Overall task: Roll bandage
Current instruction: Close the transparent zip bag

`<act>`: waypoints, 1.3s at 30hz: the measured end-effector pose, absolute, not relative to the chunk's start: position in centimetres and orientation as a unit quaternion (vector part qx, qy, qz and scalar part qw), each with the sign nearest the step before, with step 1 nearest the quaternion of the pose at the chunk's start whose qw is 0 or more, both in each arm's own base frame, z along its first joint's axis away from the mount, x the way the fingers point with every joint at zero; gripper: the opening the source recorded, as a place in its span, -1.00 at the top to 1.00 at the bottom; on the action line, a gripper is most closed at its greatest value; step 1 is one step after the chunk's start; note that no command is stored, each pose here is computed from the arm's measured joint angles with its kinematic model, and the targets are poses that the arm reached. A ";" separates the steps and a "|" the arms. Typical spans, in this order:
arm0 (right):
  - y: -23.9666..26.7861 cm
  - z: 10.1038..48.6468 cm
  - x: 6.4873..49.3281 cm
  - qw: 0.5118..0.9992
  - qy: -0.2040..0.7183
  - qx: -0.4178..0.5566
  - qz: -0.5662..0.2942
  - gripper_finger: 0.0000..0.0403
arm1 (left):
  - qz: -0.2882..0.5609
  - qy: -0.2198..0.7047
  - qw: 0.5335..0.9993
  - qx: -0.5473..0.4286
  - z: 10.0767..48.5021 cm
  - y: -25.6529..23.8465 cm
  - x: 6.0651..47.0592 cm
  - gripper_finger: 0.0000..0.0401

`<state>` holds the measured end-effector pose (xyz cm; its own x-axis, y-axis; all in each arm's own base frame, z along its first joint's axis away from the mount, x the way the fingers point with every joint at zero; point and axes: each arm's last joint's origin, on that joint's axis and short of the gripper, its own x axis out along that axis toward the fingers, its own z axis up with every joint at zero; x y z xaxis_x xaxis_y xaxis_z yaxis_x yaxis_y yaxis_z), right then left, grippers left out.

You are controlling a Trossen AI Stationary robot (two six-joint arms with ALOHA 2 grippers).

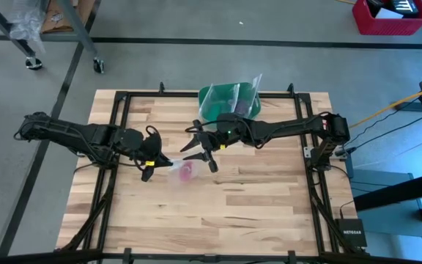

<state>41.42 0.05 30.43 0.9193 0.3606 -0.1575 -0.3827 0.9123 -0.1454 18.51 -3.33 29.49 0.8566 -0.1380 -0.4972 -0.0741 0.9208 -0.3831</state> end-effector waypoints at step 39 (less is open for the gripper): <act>0.8 29.3 41.2 0.973 0.127 -0.066 0.181 0.35 | -0.008 0.220 0.958 -0.184 28.9 -3.8 22.0 1.00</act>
